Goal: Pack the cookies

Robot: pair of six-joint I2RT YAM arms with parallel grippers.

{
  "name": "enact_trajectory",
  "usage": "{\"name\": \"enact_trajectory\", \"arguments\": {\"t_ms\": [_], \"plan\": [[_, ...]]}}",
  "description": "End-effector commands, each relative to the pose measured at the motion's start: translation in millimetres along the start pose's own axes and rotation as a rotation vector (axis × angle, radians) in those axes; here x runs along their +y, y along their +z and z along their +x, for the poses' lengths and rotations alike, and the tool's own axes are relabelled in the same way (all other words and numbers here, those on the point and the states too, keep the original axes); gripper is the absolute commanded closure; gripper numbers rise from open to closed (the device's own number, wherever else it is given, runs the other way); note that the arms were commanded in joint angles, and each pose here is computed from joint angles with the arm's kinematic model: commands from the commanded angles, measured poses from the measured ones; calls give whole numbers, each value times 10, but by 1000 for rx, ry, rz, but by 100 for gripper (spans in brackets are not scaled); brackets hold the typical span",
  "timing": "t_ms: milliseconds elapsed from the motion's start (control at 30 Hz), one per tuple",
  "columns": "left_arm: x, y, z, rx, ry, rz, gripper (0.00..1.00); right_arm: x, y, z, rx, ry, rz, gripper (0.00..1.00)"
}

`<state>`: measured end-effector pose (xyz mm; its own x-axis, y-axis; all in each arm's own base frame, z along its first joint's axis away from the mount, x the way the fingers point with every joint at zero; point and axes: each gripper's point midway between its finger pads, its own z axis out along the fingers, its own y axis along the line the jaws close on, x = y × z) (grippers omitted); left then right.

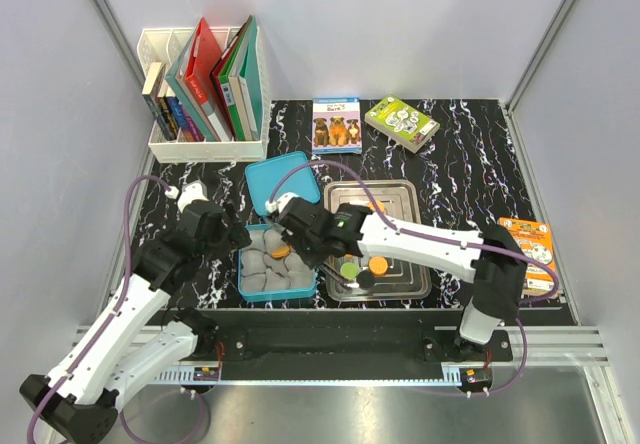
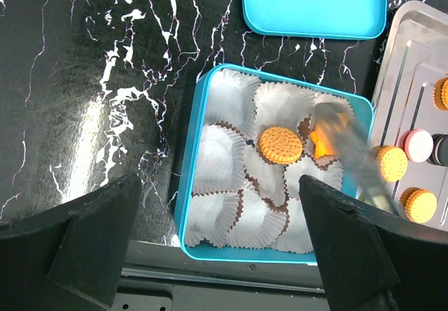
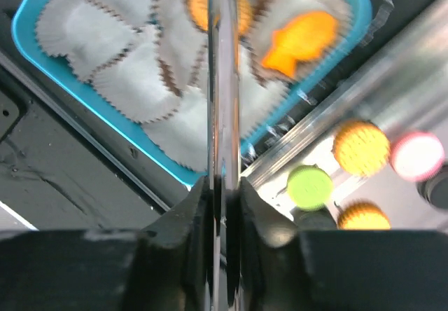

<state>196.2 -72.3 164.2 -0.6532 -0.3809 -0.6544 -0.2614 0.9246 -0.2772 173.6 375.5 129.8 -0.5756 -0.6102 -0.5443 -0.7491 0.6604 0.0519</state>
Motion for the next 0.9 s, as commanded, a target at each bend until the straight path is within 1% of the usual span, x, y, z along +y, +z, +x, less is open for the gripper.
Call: {"name": "enact_trajectory", "arguments": {"t_ms": [0, 33, 67, 133, 167, 200, 233, 367, 500, 600, 667, 733, 867], "plan": [[-83, 4, -101, -36, -27, 26, 1, -342, -510, -163, -62, 140, 80, 81], [-84, 22, -80, -27, -24, 23, 1, -417, -536, -154, -61, 164, 92, 84], [-93, 32, -81, -26, -26, 25, 1, -446, -597, -138, -67, 188, 95, 90], [-116, 48, -61, -14, -20, 32, 1, -593, -668, -80, -57, 234, 133, 95], [-127, 57, -60, -13, -21, 35, 1, -643, -737, -53, -64, 274, 143, 99], [-138, 71, -43, -5, -17, 38, 1, -711, -776, -18, -60, 301, 156, 100], [-146, 77, -39, -3, -13, 42, 1, -758, -795, 4, -62, 328, 162, 100], [-206, 112, -19, 12, -11, 62, 1, -1129, -871, 222, -50, 541, 225, 100], [-260, 143, 2, 28, -9, 79, 1, -1343, -864, 435, -29, 664, 274, 100], [-292, 159, 18, 35, -9, 93, 1, -1470, -810, 560, -6, 747, 275, 99], [-308, 176, 27, 37, -10, 100, 1, -1488, -748, 634, 10, 775, 254, 95], [-323, 187, 44, 43, -8, 109, 1, -1567, -700, 634, 4, 800, 249, 94], [-330, 195, 67, 50, -4, 114, 1, -1601, -610, 633, 24, 786, 242, 85]]}}
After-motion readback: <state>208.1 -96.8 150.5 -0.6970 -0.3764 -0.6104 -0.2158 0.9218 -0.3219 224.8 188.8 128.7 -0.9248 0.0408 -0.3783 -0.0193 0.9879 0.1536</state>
